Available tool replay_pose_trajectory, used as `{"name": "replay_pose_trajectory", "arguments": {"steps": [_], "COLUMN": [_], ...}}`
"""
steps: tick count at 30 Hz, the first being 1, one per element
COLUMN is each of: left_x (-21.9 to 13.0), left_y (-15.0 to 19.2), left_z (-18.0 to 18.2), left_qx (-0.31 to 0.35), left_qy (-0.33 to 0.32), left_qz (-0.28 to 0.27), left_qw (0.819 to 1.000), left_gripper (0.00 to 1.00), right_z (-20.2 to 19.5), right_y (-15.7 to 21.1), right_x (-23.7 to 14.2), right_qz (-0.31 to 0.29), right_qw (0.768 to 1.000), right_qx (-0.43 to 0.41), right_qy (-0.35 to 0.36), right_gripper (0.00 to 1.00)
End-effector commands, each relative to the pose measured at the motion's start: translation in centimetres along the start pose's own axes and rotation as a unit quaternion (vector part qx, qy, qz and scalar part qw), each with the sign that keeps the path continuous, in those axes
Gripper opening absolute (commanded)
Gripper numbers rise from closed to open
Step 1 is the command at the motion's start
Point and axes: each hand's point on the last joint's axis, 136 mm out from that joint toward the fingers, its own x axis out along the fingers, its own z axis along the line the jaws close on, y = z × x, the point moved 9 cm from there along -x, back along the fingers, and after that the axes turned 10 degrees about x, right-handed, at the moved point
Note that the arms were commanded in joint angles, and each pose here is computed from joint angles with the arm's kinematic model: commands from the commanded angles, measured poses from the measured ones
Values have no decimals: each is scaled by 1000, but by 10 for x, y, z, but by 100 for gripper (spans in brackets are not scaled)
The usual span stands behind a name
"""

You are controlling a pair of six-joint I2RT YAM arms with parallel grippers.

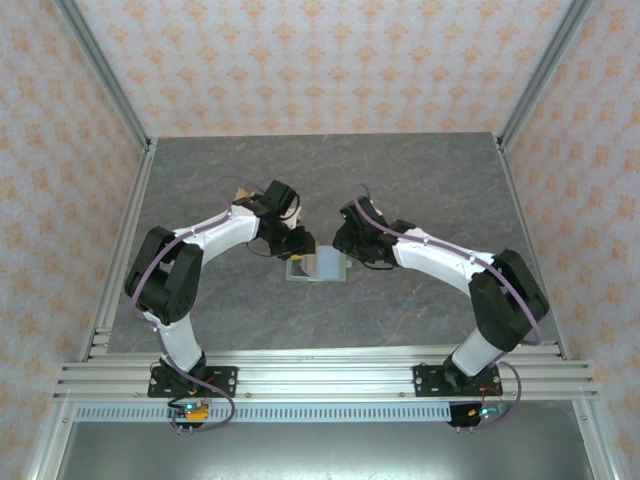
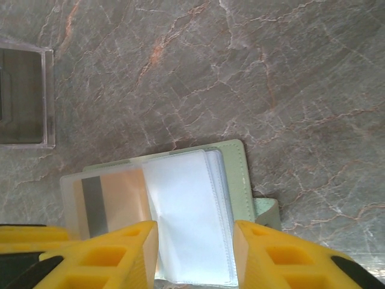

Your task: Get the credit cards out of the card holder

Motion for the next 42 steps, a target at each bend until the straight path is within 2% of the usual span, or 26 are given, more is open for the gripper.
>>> {"name": "replay_pose_trajectory", "arguments": {"steps": [1,4,8,13,16,22,26,32,38,42], "left_x": [5,8,13,10,1,-8,-2,6,14,19], "left_y": [-6,-8,-11,-15,-16,-7,-3,0,-1,-1], "left_z": [-21,-31,-27,-9,4,28,30,29,26,22], "left_qx": [-2,0,-23,-60,-74,-95,-102,-104,-101,-94], "left_qy": [71,99,85,66,45,-1,18,37,50,55], "left_qz": [-3,-5,-9,-26,-40,-50,-45,-34,-21,-15], "left_qw": [997,995,996,996,995,994,994,993,993,994], "left_gripper": [43,51,60,61,59,47,46,41,33,31], "right_z": [-9,-11,-13,-10,-3,17,29,19,5,2], "right_y": [-3,-4,-6,-4,-1,14,26,32,33,32], "right_x": [-11,-17,-21,-19,-14,-1,16,40,55,61], "right_qz": [-30,-42,-54,-40,-12,11,29,35,54,63], "right_qw": [999,999,998,999,1000,997,992,989,987,987], "right_qx": [8,8,9,-4,-23,-74,-110,-92,-77,-70], "right_qy": [15,14,14,8,1,19,61,113,130,133], "right_gripper": [38,38,38,38,33,28,28,24,18,15]}}
